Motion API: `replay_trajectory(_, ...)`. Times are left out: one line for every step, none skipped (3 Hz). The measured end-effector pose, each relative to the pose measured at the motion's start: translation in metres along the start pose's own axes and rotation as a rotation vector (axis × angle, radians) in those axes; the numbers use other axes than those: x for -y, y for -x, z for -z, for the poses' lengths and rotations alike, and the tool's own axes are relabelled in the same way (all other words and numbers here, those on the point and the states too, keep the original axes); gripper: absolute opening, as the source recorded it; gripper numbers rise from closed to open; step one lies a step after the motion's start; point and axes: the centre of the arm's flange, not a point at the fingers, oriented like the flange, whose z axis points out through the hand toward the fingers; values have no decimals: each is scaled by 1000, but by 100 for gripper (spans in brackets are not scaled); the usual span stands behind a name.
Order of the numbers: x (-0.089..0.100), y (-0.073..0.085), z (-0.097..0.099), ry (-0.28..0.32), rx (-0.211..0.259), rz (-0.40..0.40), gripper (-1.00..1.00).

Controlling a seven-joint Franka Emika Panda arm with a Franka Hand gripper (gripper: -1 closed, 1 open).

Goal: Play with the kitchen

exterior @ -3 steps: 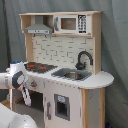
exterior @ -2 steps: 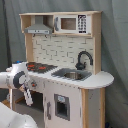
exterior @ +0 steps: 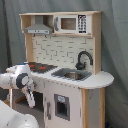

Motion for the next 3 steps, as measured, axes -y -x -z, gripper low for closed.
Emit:
replay_trajectory(-8,-17,-4,-2,4,-6,-100)
replay_trajectory(-11,-41,-8,-4,5,-13,-100)
replay_trajectory(-3,-71,-10,-3,1,-39,-100)
